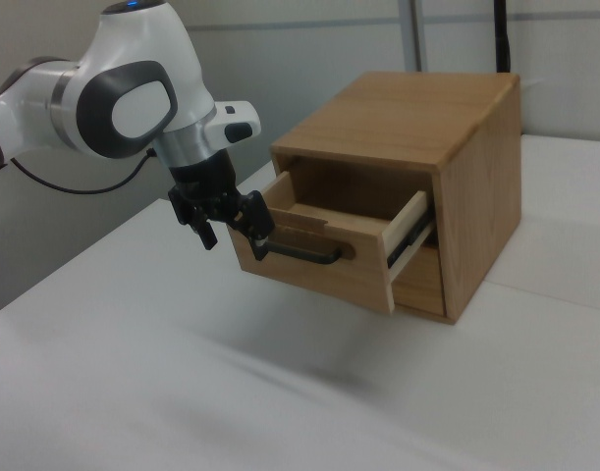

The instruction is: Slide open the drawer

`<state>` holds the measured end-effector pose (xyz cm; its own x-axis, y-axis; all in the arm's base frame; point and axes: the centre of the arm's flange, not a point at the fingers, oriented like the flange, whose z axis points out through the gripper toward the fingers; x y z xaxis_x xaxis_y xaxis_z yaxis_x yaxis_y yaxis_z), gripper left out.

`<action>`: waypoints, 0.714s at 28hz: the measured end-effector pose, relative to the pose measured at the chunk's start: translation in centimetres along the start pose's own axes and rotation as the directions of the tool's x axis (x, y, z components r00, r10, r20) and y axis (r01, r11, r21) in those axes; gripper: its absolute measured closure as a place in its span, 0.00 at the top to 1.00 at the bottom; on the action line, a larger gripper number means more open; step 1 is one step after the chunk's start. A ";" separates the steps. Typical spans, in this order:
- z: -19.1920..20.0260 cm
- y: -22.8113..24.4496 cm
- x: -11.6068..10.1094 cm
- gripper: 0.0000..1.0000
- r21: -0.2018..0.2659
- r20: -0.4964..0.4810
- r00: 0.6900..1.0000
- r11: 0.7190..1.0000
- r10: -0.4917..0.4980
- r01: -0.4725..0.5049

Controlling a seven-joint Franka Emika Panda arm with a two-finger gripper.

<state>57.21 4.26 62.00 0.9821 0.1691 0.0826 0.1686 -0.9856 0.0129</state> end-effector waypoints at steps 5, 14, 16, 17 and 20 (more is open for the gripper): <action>0.1 0.0 -0.2 1.00 0.001 0.016 1.000 1.000 0.001 -0.001; -1.2 0.1 -0.3 1.00 0.000 0.008 1.000 1.000 0.021 -0.021; -1.7 0.0 -0.5 1.00 0.001 0.022 0.999 1.000 0.023 -0.023; -1.9 0.0 -0.7 1.00 0.002 0.030 0.999 1.000 0.023 -0.023; -2.3 0.0 -0.9 1.00 0.003 0.039 0.999 1.000 0.023 -0.023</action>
<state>56.17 4.15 64.23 0.9882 0.1464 0.0441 0.1462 -0.9892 0.0084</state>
